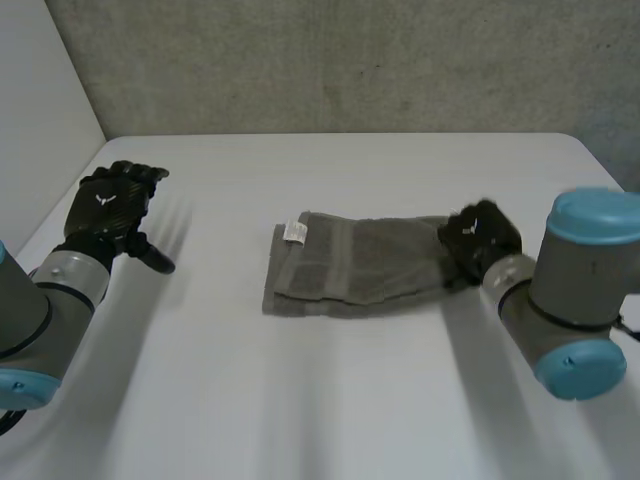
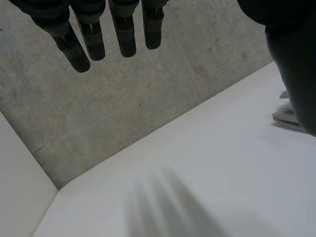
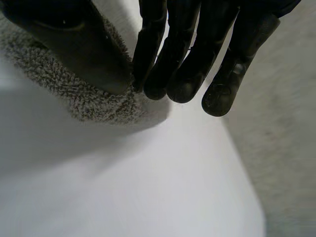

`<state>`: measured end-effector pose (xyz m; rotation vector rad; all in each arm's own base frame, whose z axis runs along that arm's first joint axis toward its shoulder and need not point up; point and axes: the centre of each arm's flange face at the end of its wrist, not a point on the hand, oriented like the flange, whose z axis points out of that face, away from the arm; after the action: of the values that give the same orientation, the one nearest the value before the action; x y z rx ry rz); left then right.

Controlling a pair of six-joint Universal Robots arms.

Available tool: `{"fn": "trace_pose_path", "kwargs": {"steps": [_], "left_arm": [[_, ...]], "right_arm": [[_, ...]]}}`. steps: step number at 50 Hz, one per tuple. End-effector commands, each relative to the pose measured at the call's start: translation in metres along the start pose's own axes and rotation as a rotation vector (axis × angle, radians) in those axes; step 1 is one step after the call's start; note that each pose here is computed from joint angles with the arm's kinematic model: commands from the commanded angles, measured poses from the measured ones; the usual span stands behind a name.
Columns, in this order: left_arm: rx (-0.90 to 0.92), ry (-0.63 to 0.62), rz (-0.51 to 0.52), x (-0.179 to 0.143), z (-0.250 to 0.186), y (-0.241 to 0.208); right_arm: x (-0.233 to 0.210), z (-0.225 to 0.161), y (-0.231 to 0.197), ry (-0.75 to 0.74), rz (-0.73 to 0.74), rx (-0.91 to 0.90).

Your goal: Fold the towel.

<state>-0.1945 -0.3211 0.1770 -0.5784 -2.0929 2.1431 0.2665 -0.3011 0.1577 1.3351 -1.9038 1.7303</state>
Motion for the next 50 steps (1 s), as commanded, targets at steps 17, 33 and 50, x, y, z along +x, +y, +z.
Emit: {"fn": "trace_pose_path", "kwargs": {"steps": [17,33,50], "left_arm": [[0.24,0.036,-0.046,0.012,0.024,-0.077],[0.167,0.041,-0.073,0.023,0.016,-0.055],[0.123,0.055,-0.082,0.029,0.014,-0.041]], "right_arm": [[-0.122,-0.031,-0.133,-0.312,-0.265,0.584],[-0.02,-0.023,-0.046,-0.055,0.172,0.129],[-0.012,-0.003,0.032,-0.079,0.308,-0.07]]}}
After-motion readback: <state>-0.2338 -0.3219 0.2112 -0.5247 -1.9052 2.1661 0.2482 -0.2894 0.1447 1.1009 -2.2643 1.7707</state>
